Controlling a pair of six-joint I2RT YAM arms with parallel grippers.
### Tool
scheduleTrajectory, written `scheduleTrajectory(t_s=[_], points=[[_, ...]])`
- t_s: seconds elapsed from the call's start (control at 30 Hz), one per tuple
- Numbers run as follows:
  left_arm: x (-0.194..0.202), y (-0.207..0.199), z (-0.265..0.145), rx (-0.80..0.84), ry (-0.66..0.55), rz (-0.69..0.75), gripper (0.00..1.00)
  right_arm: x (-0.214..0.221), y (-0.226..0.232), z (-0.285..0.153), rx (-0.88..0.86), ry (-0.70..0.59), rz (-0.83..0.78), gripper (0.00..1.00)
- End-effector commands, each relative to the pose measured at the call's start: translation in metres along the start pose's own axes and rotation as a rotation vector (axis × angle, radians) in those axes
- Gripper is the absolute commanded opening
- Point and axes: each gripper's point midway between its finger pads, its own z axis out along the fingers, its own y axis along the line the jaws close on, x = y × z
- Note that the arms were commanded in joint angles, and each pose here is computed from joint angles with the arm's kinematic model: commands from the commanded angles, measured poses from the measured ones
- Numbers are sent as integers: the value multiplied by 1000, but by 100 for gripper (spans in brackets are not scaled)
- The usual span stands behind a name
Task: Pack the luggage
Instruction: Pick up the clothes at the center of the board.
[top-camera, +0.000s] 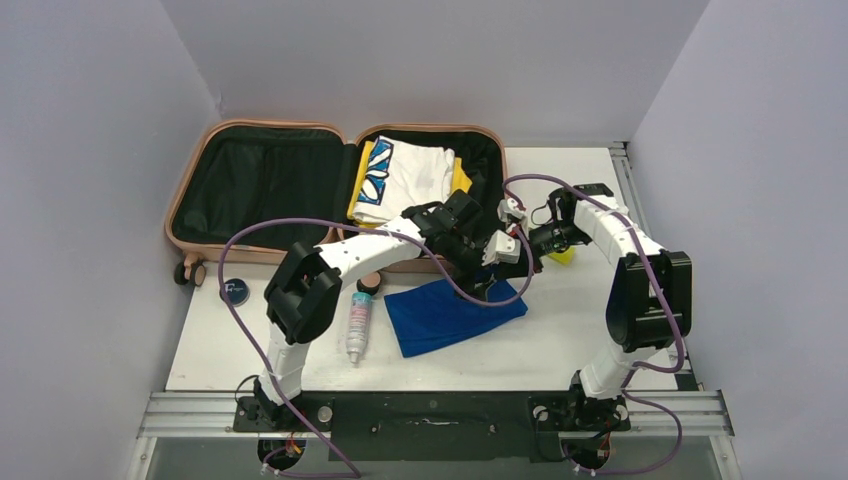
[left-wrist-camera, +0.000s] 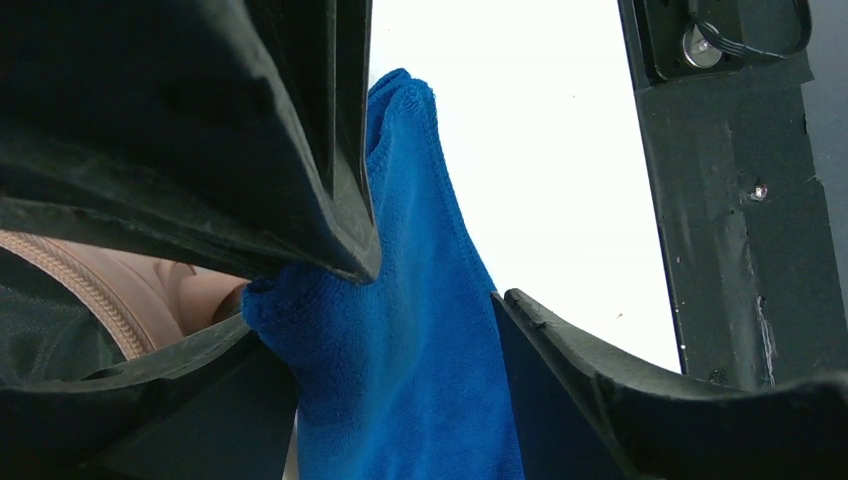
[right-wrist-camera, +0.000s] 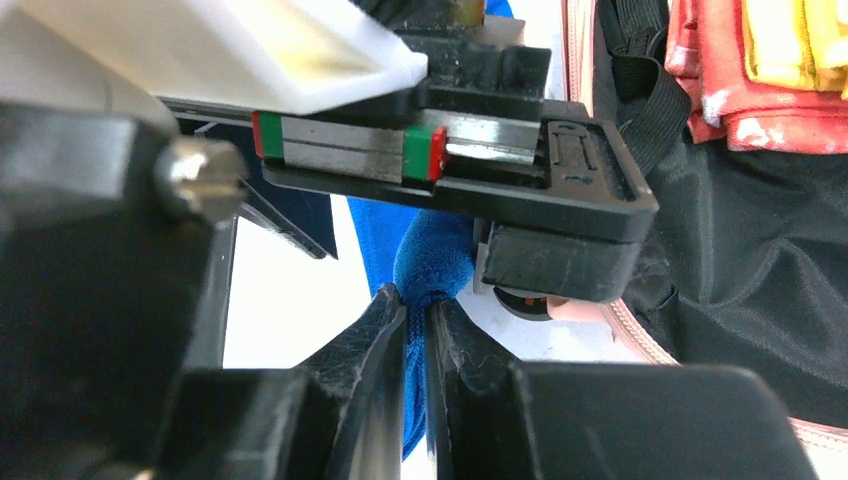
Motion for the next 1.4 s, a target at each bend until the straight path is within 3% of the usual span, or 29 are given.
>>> scheduleTrajectory(t_s=[0.0,0.13,0.27,0.4,0.57,0.63,0.77,0.83,0.87,0.93,1.03,1.37], points=[[-30,37,-14,-107,-79,-20,64,-12,21,10,-76,7,-115,5],[-31,39,-15,-102,-80,-29,59,-12,21,10,-77,20,-129,5],[-37,44,-23,-98,-103,-42,73,-11,24,10,-76,41,-151,5],[-44,48,-32,-61,-150,-81,72,-12,24,10,-71,51,-161,5],[-44,46,-27,-42,-146,-101,51,-15,21,12,-60,49,-165,5],[-44,46,-23,-38,-138,-109,30,-16,19,13,-52,53,-171,5],[-41,52,-19,-80,-109,-115,0,-16,15,14,-33,69,-172,5],[-40,60,-19,-119,-99,-128,0,-17,12,13,-9,75,-160,5],[-38,64,-20,-140,-94,-137,0,-18,8,12,10,78,-151,10],[-36,73,-24,-188,-87,-160,0,-21,-1,9,68,83,-139,44],[-36,90,-38,-278,-105,-200,0,-24,-16,0,192,96,-139,74],[-20,127,-90,-412,-157,-292,0,-35,-49,-66,432,-36,-28,97]])
